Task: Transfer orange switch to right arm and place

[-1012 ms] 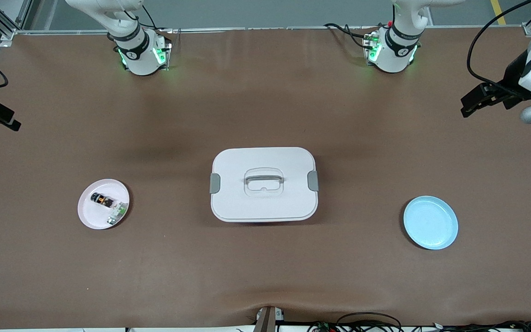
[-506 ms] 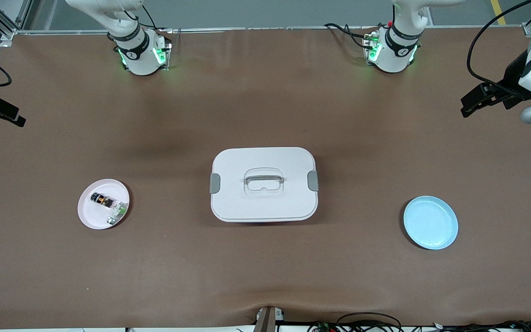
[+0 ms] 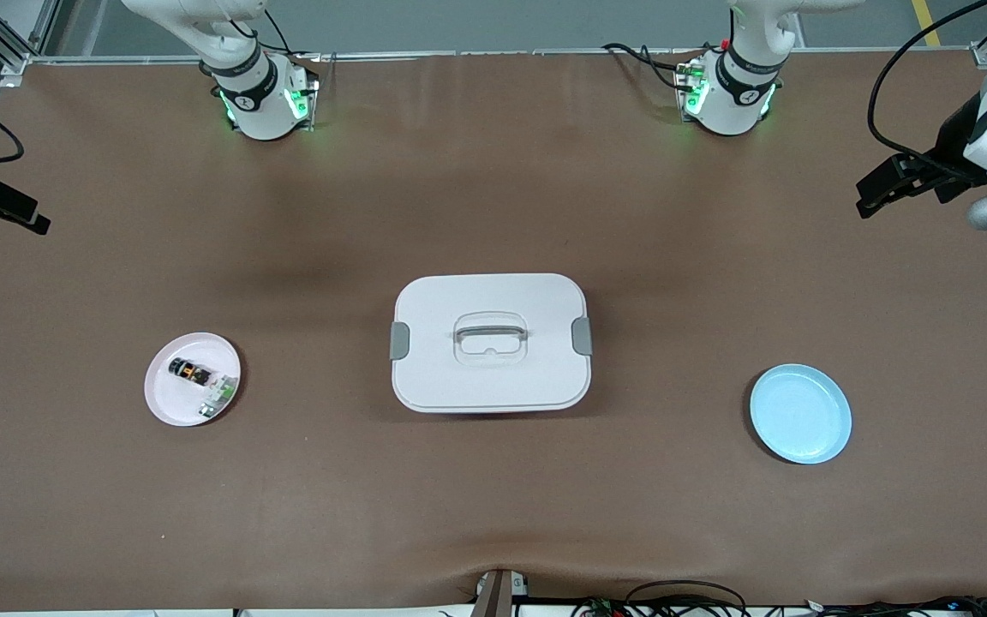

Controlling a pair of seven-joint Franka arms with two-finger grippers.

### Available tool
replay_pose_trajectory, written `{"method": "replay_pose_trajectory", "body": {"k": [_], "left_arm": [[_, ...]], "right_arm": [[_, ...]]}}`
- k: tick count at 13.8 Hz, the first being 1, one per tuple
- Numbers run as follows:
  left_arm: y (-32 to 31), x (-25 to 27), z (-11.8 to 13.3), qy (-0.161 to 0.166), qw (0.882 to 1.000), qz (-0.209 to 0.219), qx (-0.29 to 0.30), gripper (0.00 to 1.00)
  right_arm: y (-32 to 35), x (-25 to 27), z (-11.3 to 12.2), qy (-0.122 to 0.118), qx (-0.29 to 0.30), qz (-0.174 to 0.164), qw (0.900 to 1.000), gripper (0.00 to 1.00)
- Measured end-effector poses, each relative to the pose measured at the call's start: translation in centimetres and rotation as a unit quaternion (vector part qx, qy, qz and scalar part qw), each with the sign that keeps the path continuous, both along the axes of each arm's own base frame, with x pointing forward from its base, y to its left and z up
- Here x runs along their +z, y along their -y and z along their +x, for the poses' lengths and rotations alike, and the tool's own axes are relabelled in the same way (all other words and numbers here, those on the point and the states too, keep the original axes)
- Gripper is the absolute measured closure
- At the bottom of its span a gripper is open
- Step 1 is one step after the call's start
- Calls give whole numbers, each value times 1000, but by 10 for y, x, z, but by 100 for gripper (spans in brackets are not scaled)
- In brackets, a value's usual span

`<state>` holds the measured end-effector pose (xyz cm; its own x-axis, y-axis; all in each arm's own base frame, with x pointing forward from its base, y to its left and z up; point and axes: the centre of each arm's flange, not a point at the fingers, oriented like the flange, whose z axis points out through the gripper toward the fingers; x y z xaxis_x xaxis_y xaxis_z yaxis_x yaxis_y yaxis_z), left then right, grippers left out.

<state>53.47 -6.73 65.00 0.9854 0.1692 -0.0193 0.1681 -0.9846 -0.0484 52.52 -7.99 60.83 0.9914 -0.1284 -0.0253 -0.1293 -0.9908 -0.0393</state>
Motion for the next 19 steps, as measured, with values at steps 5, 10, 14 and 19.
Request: {"method": "replay_pose_trajectory", "body": {"k": [5, 10, 14, 19], "left_arm": [[0, 3, 0, 3, 1000, 0, -1, 0], [1, 5, 0, 4, 999, -1, -36, 0], [10, 9, -1, 8, 999, -2, -46, 0], [11, 15, -2, 14, 998, -3, -53, 0]], "right_arm": [[-19, 21, -13, 7, 14, -3, 1000, 0], [-20, 33, -24, 12, 14, -4, 1000, 0], [-17, 33, -24, 11, 12, -4, 1000, 0], [-16, 33, -24, 10, 11, -3, 1000, 0]]}}
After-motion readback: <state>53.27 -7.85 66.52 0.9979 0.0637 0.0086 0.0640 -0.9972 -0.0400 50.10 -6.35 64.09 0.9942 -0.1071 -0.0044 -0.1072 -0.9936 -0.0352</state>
